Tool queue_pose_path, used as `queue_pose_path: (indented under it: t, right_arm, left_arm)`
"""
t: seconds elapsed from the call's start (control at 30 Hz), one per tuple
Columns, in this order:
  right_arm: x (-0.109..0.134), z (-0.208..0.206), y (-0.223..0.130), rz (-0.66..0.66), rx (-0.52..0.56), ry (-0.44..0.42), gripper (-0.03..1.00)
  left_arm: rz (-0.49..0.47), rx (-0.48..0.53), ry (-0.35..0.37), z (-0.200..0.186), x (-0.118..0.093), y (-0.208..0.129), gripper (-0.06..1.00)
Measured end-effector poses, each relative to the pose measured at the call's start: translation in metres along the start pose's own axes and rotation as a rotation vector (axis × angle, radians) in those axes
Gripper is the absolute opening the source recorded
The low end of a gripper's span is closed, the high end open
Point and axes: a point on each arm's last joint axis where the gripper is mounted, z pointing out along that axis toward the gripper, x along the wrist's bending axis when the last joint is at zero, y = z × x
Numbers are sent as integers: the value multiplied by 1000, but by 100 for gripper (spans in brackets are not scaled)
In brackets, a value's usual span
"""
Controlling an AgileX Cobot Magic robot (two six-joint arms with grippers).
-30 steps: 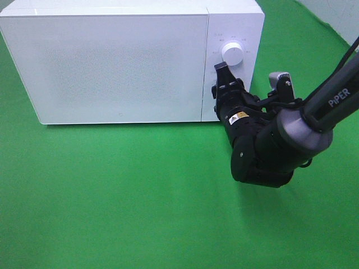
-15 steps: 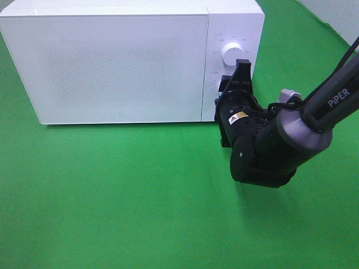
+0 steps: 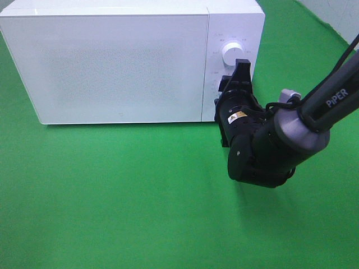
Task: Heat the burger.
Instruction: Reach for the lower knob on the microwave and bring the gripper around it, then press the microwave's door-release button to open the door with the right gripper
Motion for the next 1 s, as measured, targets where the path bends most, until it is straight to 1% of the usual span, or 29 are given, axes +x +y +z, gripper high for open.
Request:
queue_pose_path:
  t: [0.03, 0.07, 0.1, 0.17, 0.2, 0.23, 0.33, 0.37, 0.5, 0.7, 0.77, 0.83, 0.87, 0.9, 1.0]
  right_arm:
    - [0, 0, 0, 0, 0, 0, 46]
    - [0, 0, -1, -25, -2, -7, 50]
    - [0, 0, -1, -25, -2, -7, 50]
    - [-1, -1, -3, -53, -2, -16, 65]
    - [-1, -1, -3, -53, -2, -16, 65]
    - [-1, -2, -3, -57, -3, -17, 71]
    - [-2, -2, -3, -60, -3, -19, 73]
    - [-2, -3, -3, -70, 0, -21, 75]
    - [2, -7, -2, -81, 4, -10, 75]
    - [8, -21, 2, -155, 37, -8, 75]
    - [9, -23, 3, -165, 45, -17, 75]
    - [10, -33, 7, -208, 76, -65, 75]
    - [10, -33, 7, -208, 76, -65, 75]
    - [10, -38, 8, -243, 100, -92, 75]
    - [11, -44, 10, -278, 124, -112, 75]
  left_arm:
    - [0, 0, 0, 0, 0, 0, 97]
    - [0, 0, 0, 0, 0, 0, 97]
    - [0, 0, 0, 0, 0, 0, 97]
    - [0, 0, 0, 0, 0, 0, 97]
    - [0, 0, 0, 0, 0, 0, 97]
    - [0, 0, 0, 0, 0, 0, 97]
    - [0, 0, 0, 0, 0, 0, 97]
    - [0, 0, 0, 0, 0, 0, 97]
    - [0, 0, 0, 0, 0, 0, 97]
    - [0, 0, 0, 0, 0, 0, 97]
    - [0, 0, 0, 0, 0, 0, 97]
    - [0, 0, 0, 0, 0, 0, 97]
    - [0, 0, 0, 0, 0, 0, 97]
    - [0, 0, 0, 0, 0, 0, 97]
    - [0, 0, 0, 0, 0, 0, 97]
